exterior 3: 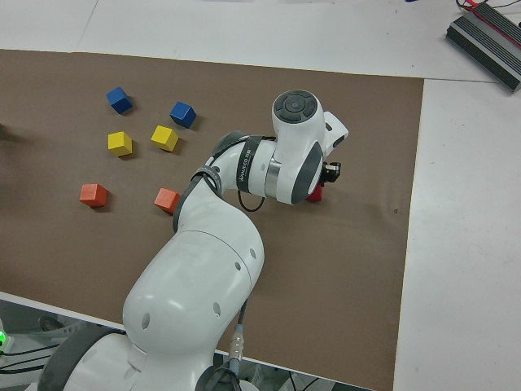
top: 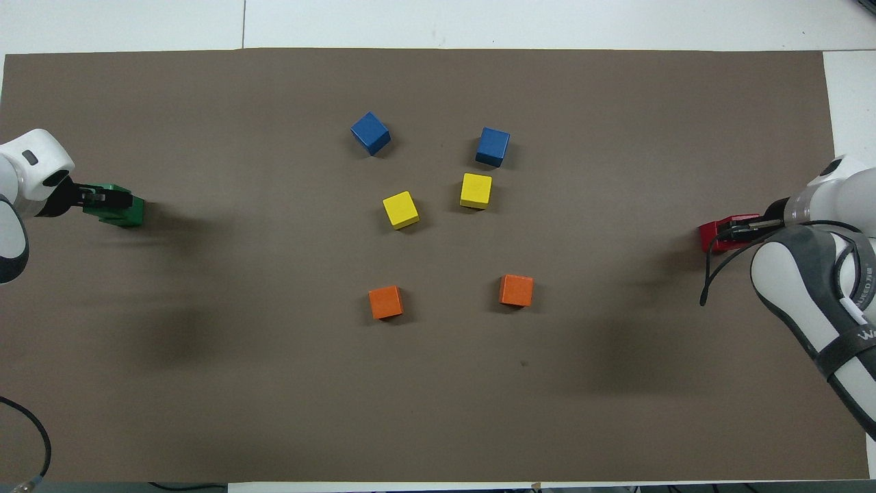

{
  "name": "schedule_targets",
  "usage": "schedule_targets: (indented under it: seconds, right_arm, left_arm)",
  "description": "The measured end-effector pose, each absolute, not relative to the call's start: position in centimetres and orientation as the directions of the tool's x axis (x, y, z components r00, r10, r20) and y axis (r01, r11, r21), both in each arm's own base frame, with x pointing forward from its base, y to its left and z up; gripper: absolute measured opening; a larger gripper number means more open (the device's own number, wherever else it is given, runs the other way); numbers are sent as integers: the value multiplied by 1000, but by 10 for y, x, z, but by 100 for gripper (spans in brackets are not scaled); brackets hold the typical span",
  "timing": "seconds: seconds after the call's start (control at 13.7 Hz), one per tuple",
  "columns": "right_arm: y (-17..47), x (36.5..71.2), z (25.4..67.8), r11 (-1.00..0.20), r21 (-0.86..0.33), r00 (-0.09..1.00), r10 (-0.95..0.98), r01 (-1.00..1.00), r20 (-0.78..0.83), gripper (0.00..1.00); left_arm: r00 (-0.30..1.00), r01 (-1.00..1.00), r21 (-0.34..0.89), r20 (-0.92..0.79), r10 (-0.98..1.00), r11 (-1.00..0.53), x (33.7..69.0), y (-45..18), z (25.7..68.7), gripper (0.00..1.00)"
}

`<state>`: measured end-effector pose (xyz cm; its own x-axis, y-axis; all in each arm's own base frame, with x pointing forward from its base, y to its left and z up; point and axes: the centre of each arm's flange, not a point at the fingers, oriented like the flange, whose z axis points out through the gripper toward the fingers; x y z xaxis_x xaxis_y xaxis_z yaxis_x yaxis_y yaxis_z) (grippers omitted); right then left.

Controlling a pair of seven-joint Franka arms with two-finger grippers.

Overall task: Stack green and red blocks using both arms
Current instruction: 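Lower the green block onto the other green block and open the left gripper, then lower the red block onto the other red block and open the right gripper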

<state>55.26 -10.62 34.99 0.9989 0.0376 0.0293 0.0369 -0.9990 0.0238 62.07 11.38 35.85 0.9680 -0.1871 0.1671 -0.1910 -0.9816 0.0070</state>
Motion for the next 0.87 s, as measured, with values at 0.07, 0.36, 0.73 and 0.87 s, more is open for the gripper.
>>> schedule_targets:
  seconds: [0.07,0.36,0.73,0.87]
  right_arm:
    - [-106,553,350,-999,24,999,38,37,30,54]
    - [-106,553,350,-999,24,999,38,37,30,54]
    - [-106,553,350,-999,24,999,38,37,30,54]
    - [-106,552,349,-999,23,999,38,37,28,69]
  left_arm:
    - [968,-191,6,169,-187,-982,621,114,360,96]
    - [967,-192,6,169,-188,-981,622,114,366,100]
    - [975,-192,35,117,-187,-981,637,111,449,100]
    - [982,-165,44,102,-160,-985,633,96,489,100]
